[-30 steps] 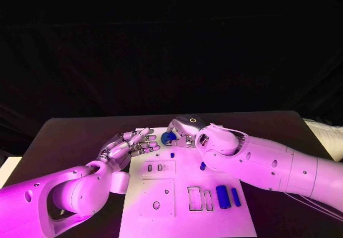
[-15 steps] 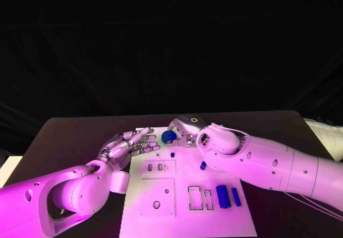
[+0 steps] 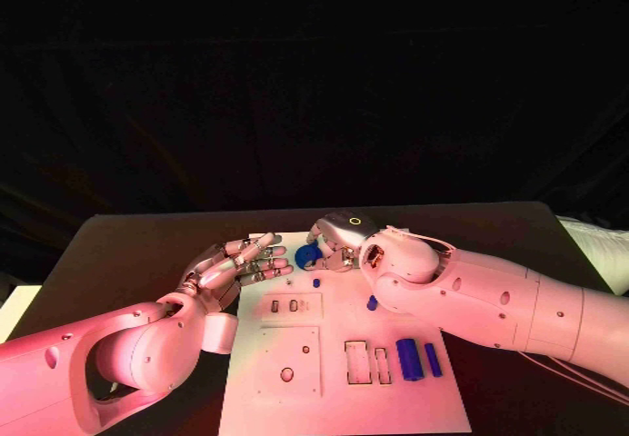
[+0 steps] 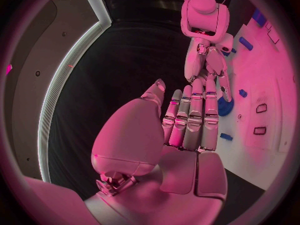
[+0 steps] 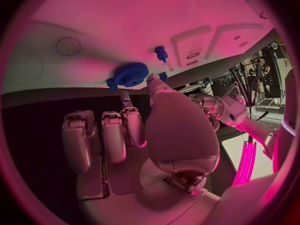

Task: Assemble the parts on the task board

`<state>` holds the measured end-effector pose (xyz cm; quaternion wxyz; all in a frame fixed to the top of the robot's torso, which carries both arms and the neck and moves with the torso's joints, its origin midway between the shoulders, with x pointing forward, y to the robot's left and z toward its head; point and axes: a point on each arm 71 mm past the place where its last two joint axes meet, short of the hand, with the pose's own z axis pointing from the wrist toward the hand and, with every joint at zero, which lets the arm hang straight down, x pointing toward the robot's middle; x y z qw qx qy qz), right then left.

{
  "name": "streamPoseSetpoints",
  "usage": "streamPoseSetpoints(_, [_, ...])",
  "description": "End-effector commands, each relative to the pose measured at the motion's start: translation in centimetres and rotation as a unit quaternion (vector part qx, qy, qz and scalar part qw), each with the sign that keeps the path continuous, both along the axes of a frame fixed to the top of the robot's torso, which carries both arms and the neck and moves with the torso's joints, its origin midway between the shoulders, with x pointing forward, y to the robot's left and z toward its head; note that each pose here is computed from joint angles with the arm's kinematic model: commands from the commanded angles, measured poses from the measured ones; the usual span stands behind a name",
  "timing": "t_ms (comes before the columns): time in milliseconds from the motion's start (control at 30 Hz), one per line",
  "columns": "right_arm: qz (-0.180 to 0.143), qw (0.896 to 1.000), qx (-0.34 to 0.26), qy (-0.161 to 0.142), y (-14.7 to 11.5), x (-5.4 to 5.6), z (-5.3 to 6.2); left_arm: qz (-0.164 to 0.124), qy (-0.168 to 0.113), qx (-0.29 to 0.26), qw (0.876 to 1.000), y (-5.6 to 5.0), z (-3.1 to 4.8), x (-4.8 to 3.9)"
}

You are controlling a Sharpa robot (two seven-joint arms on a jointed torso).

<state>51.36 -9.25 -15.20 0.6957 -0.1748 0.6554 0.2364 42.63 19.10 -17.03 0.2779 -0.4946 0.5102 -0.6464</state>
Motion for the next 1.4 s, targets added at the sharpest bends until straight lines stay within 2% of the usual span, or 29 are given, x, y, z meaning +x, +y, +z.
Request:
streamPoseSetpoints(33, [0.007,1.000,-0.004,0.009,0.1,-0.1,-0.2,-0.007,-0.004,-0.007,1.000,-0.2,0.18,-0.08])
streamPoseSetpoints(467, [-0.002,1.000,0.003,0.000,-0.3,0.1,-0.1,-0.007,-0.004,-0.006,1.000,-0.1,0.17,-0.07])
streamPoseSetpoints(667, [0.003,0.999,0.042,-0.020,-1.3,-0.6,0.5,-0.007,-0.003,-0.006,1.000,-0.1,0.14,-0.02])
streamPoseSetpoints(800, [0.003,0.994,0.109,-0.012,-4.0,-1.1,1.7,-0.006,-0.004,-0.006,1.000,0.0,0.12,0.03])
streamPoseSetpoints(867, [0.002,0.991,0.134,0.006,-5.5,-1.2,2.1,-0.005,-0.004,-0.005,1.000,0.1,0.11,0.05])
streamPoseSetpoints(1000, [0.002,0.981,0.180,0.068,-9.6,-1.1,2.5,-0.002,-0.004,-0.004,1.000,0.3,0.06,0.17])
streamPoseSetpoints(1133, [-0.017,0.976,0.193,0.100,-14.0,-0.7,2.4,0.003,-0.005,-0.002,1.000,0.6,-0.09,0.50])
streamPoseSetpoints(1400, [-0.059,0.974,0.188,0.112,-19.0,-0.3,1.5,0.010,-0.005,0.000,1.000,0.9,-0.34,1.01])
